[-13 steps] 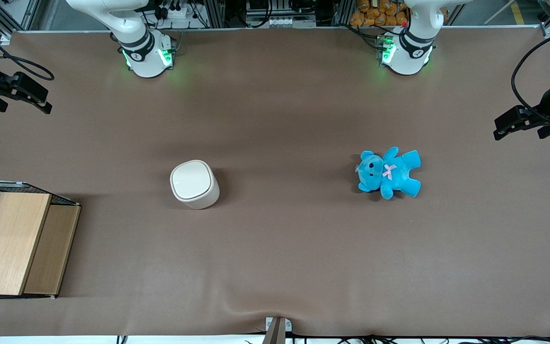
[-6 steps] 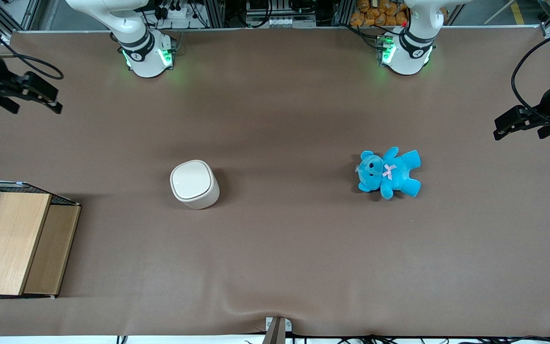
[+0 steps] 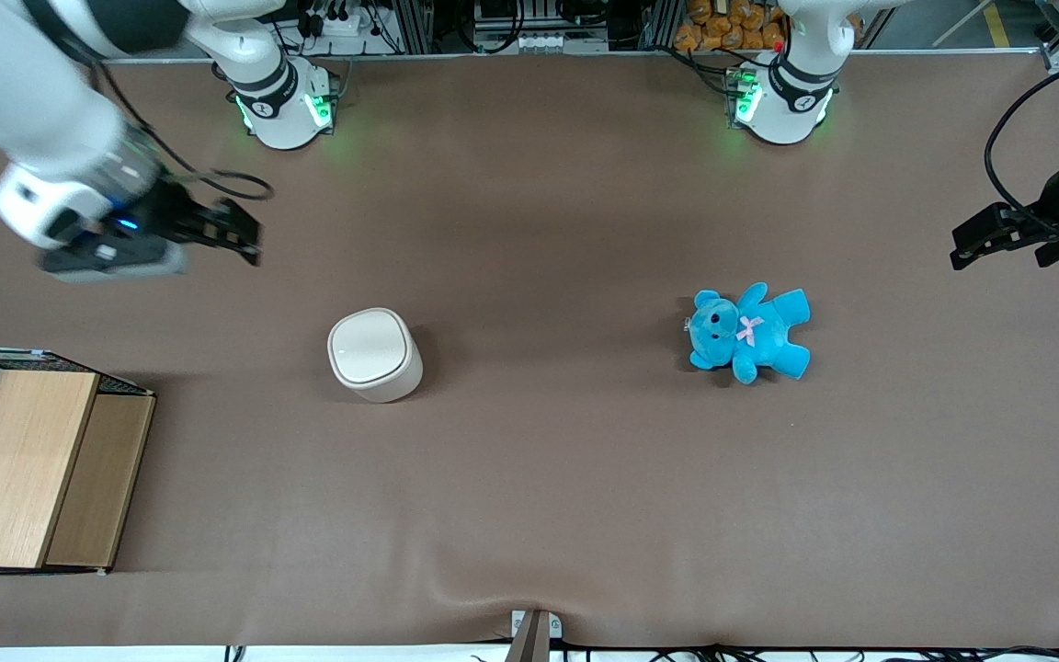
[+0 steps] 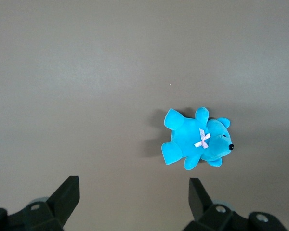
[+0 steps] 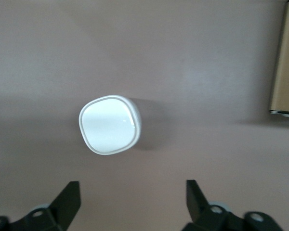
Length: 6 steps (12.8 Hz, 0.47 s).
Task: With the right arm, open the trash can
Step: 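Move the right gripper over to the white trash can's lid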
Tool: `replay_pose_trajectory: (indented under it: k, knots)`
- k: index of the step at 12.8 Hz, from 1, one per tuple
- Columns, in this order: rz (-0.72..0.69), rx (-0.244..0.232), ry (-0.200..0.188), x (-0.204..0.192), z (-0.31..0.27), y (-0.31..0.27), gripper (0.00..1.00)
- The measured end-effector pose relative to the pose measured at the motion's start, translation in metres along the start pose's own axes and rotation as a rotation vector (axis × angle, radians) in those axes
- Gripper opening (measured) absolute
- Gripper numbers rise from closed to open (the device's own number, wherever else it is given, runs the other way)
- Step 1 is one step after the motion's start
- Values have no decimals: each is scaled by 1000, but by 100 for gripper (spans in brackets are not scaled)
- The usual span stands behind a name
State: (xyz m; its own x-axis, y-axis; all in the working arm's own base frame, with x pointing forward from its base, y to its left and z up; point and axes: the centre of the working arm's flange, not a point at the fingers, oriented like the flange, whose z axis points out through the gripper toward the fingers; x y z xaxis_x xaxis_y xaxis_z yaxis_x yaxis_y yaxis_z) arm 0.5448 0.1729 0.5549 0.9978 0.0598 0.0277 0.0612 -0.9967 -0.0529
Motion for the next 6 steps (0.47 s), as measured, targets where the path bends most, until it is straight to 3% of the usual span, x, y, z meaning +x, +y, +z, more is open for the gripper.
replay_pose_trajectory:
  k: [1, 2, 5, 6]
  knots:
    - [-12, 0, -7, 6, 18, -13, 94]
    - [-27, -3, -18, 11, 37, -23, 85]
    - [-56, -13, -52, 22, 87, -47, 47]
    - [-65, -39, -58, 24, 99, -53, 34]
